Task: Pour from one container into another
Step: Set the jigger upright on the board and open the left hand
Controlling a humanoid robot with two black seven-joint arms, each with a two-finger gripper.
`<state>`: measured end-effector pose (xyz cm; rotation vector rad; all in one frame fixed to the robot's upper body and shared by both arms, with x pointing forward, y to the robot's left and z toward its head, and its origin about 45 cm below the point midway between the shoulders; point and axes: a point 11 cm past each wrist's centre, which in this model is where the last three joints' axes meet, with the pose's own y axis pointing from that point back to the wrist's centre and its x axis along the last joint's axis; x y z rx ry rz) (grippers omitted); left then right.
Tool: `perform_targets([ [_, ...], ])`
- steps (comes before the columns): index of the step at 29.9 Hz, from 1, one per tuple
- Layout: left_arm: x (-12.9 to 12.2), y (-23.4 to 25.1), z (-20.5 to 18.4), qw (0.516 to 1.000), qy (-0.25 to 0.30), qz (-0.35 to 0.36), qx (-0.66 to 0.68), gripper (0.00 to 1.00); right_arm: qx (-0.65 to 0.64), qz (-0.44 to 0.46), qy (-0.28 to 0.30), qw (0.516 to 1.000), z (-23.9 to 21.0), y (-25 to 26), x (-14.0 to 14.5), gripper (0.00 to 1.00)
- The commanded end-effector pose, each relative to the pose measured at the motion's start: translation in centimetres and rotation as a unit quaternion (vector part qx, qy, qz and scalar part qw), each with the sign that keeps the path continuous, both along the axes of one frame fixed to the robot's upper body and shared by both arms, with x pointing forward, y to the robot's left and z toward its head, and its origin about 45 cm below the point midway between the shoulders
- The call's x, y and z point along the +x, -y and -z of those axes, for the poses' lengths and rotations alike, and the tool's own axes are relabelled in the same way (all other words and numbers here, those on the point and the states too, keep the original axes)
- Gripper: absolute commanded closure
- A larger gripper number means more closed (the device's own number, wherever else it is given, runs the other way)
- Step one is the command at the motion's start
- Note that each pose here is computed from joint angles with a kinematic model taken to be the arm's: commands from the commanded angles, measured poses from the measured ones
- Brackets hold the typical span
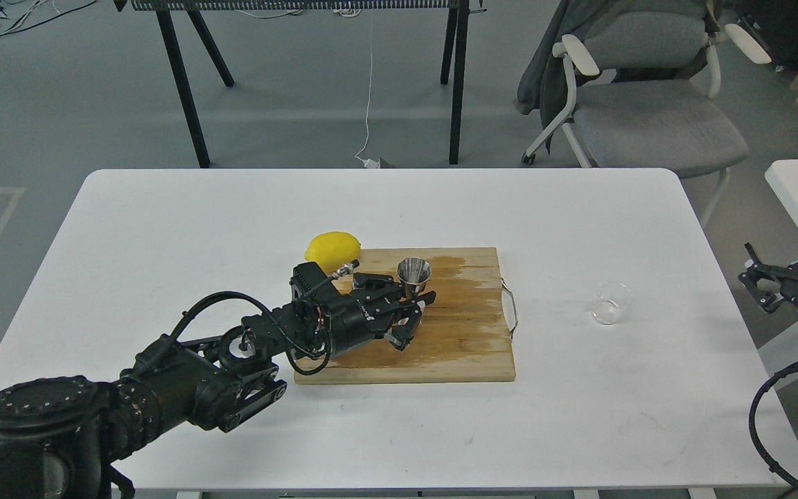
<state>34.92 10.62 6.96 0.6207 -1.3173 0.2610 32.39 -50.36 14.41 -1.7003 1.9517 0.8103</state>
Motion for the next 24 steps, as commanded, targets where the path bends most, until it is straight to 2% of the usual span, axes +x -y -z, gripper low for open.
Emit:
perform_targets([
  [1, 0.0, -0.01, 0.0, 1.0, 0.0, 0.0, 0.0, 0.73, 0.0, 0.0, 0.0, 1.0, 0.02, -0.02, 0.0, 0.0],
  [10, 0.0, -0.01, 0.0, 1.0, 0.0, 0.0, 0.0, 0.51, 0.0, 0.0, 0.0, 1.0, -0.01, 0.0, 0.0, 0.0],
  [12, 0.0, -0.01, 0.0, 1.0, 0.0, 0.0, 0.0, 0.4, 0.0, 0.0, 0.0, 1.0, -0.01, 0.0, 0.0, 0.0],
  [14, -0.02, 0.0, 0.03, 1.0, 0.0, 0.0, 0.0, 0.21, 0.0, 0.0, 0.0, 1.0, -0.01, 0.0, 0.0, 0.0],
  [18, -0.02, 0.06, -0.02, 1.0, 0.0, 0.001, 0.0, 0.12, 0.0, 0.0, 0.0, 1.0, -0.01, 0.0, 0.0, 0.0],
  [24, 0.22, 0.1, -0.27, 1.0, 0.002, 0.0, -0.002, 0.08, 0.0, 0.0, 0.0, 1.0, -0.01, 0.0, 0.0, 0.0],
])
